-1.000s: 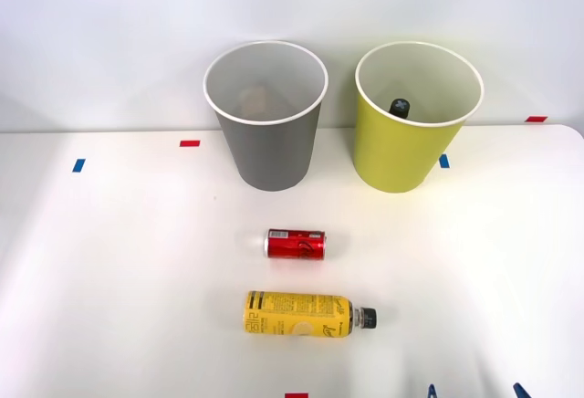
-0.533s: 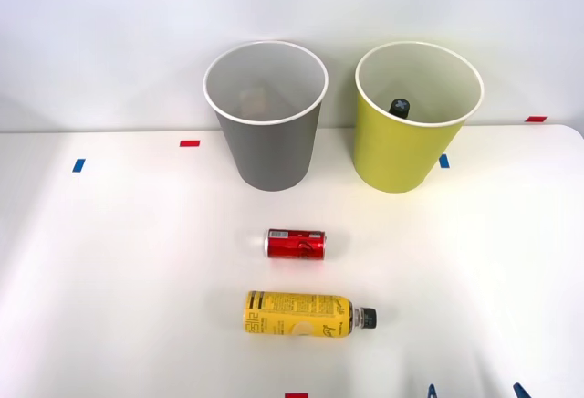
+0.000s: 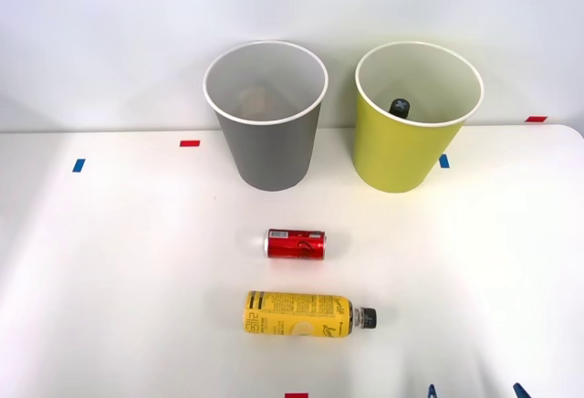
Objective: Put cans in the gray bin, plastic bottles in the light green bin
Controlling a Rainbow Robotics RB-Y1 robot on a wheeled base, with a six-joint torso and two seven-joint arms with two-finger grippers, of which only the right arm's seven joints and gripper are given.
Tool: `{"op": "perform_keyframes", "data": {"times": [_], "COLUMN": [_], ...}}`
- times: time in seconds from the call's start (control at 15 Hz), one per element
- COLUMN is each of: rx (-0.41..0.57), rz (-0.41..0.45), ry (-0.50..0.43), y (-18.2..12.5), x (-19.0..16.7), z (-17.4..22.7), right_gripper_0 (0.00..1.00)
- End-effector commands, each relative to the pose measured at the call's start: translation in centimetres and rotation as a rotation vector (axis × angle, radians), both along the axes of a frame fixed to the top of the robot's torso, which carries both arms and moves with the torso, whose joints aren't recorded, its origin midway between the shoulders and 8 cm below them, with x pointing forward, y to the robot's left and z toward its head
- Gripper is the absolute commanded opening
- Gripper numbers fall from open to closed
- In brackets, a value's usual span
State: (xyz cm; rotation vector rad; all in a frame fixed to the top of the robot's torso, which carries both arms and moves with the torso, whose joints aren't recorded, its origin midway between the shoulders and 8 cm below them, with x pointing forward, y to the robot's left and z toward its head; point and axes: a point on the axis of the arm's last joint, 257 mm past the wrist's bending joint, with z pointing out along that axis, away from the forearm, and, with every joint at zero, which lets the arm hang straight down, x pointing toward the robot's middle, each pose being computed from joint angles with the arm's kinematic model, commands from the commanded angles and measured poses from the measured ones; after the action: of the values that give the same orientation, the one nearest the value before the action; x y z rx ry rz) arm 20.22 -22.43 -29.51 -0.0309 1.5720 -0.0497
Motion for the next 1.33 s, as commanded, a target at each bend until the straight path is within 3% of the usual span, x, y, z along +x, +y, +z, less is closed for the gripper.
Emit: {"op": "perform_keyframes", "data": {"times": [0.07, 1.33], "rx": [0.000, 0.000], "rz": [0.000, 0.000], "ry": [0.000, 0.000], "y": [0.00, 0.00], "x": [0.00, 0.00], "z": [0.00, 0.00], "right_gripper_0": [1.00, 1.00]}}
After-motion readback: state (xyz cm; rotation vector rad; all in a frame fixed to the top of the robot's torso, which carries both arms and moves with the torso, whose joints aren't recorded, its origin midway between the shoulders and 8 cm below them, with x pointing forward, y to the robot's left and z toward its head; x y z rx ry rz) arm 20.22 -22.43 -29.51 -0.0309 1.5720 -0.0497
